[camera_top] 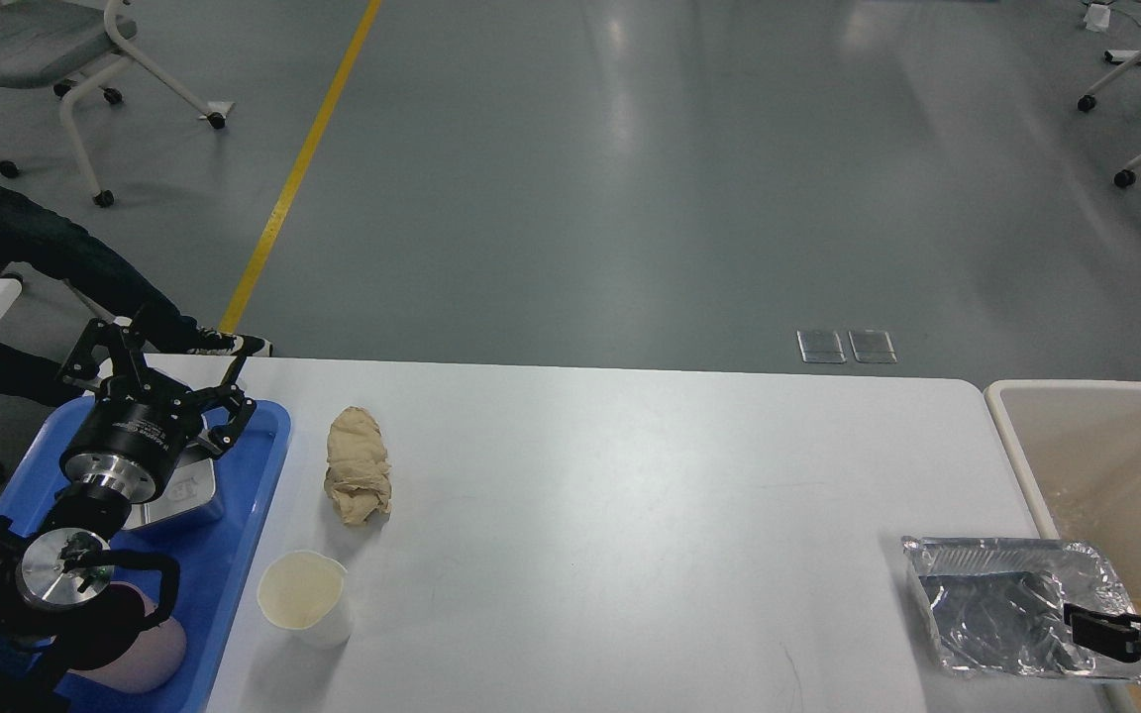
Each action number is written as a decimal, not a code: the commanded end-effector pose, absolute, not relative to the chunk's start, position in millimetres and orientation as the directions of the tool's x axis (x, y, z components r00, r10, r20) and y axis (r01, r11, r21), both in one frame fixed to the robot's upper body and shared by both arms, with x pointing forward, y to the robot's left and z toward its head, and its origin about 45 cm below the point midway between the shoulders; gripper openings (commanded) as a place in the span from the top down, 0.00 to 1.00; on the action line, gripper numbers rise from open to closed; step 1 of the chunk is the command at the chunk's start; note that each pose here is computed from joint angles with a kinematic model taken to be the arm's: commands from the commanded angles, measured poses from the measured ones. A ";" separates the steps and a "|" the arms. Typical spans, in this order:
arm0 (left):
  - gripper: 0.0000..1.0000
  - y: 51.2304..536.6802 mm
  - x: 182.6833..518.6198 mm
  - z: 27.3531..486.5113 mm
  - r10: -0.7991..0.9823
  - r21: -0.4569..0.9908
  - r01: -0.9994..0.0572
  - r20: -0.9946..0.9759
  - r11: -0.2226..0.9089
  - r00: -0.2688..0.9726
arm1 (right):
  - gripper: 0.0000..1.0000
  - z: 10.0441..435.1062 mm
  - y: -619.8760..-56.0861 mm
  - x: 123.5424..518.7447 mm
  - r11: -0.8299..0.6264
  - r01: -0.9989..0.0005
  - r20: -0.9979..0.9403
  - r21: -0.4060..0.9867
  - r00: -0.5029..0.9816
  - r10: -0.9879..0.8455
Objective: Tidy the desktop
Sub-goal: 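Lower the right gripper to the crumpled foil tray and grasp it, then lift the foil tray with the right gripper and carry it toward the table center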
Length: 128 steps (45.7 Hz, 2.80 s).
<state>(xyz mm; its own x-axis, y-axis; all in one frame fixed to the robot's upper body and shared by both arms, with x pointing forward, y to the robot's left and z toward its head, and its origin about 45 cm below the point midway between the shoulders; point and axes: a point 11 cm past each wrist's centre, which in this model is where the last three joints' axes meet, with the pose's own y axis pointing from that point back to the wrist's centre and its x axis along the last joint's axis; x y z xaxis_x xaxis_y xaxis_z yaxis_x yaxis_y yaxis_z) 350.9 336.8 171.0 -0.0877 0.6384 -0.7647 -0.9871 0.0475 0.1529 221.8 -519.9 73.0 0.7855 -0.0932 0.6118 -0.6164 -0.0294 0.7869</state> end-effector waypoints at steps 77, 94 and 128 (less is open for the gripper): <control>0.04 335.6 348.0 167.0 0.640 0.163 -0.985 -0.763 0.053 -0.092 | 1.00 63.9 -514.2 239.0 -0.114 -0.599 0.564 0.792 0.791 -0.239; 0.04 334.6 348.9 167.8 0.639 0.161 -0.985 -0.764 0.055 -0.089 | 1.00 106.0 -542.6 249.3 -0.105 -0.635 0.595 0.766 0.761 -0.261; 0.04 341.8 348.9 171.8 0.656 0.157 -0.986 -0.750 0.054 -0.084 | 1.00 277.4 -539.0 269.6 -0.240 -0.679 0.595 0.694 0.728 -0.341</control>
